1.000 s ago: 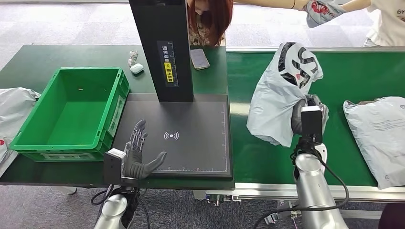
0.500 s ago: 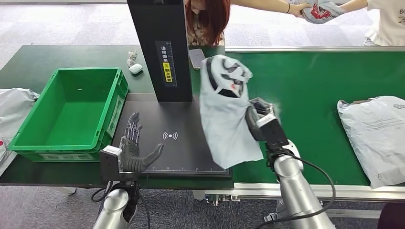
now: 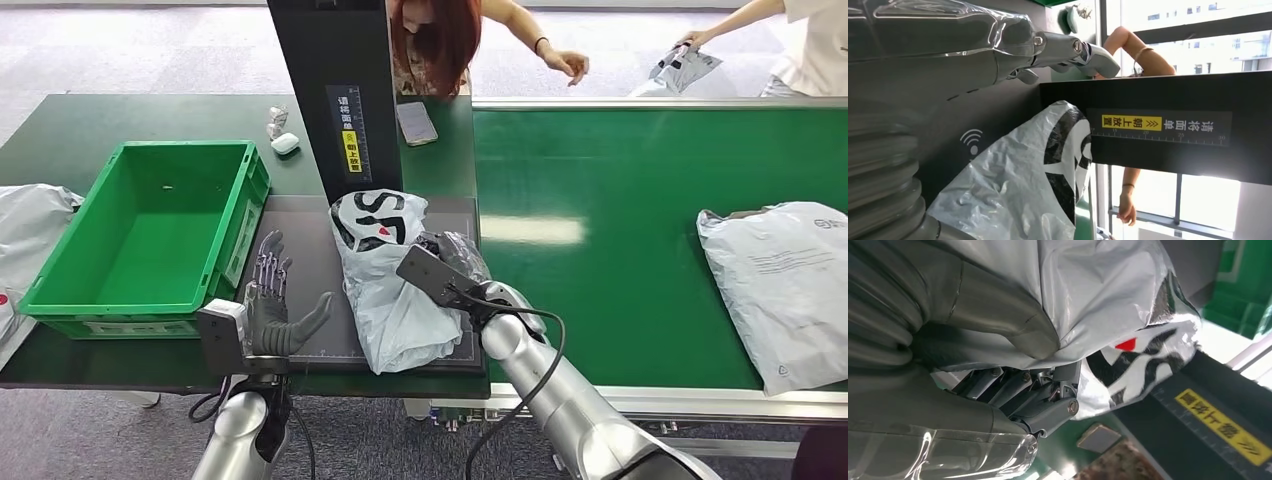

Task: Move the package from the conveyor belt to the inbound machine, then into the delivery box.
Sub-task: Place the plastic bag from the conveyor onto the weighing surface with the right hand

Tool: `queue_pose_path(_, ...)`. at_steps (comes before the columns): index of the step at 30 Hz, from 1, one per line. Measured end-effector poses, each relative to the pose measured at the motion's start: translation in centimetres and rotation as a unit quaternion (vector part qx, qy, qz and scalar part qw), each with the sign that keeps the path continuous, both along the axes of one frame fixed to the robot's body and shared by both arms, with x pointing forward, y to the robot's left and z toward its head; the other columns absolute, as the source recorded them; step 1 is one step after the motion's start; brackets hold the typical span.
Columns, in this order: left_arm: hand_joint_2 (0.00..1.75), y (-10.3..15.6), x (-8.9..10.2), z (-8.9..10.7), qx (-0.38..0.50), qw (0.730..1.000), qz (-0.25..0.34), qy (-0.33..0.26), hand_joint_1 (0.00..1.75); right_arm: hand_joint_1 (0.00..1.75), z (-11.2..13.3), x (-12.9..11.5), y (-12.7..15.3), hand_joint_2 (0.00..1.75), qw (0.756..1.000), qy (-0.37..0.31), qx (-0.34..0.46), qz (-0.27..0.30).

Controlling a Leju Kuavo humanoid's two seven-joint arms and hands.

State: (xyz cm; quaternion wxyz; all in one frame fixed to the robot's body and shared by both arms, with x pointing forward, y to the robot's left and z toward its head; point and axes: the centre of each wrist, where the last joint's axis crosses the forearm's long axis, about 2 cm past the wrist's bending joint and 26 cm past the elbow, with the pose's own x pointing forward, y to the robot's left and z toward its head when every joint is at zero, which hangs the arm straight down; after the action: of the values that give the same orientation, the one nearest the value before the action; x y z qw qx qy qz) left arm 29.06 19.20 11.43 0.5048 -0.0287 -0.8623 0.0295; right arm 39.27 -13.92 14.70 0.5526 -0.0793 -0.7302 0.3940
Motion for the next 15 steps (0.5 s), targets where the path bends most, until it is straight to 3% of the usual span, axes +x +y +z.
queue_pose_path(1, 1.75, 0.0, 0.0, 0.0, -0.001, 1.000, 0.000, 0.000, 0.00, 1.61, -0.1, 0.0, 0.0, 1.75, 1.000, -0.002, -0.005, -0.008)
queue_pose_path(4, 1.75, -0.1, 0.2, 0.2, -0.004, 1.000, -0.002, 0.000, 0.00, 0.30, -0.4, 0.1, -0.1, 1.75, 0.999, -0.019, -0.012, -0.047)
queue_pose_path(5, 1.75, -0.1, 0.3, 0.3, -0.005, 1.000, -0.003, -0.001, 0.00, 0.00, -0.5, 0.1, -0.3, 1.75, 0.998, -0.025, -0.011, -0.056)
queue_pose_path(15, 1.75, -0.5, 1.1, 1.0, -0.009, 1.000, -0.011, -0.008, 0.00, 0.00, -1.2, 0.2, -1.0, 1.75, 0.998, -0.035, 0.017, -0.040)
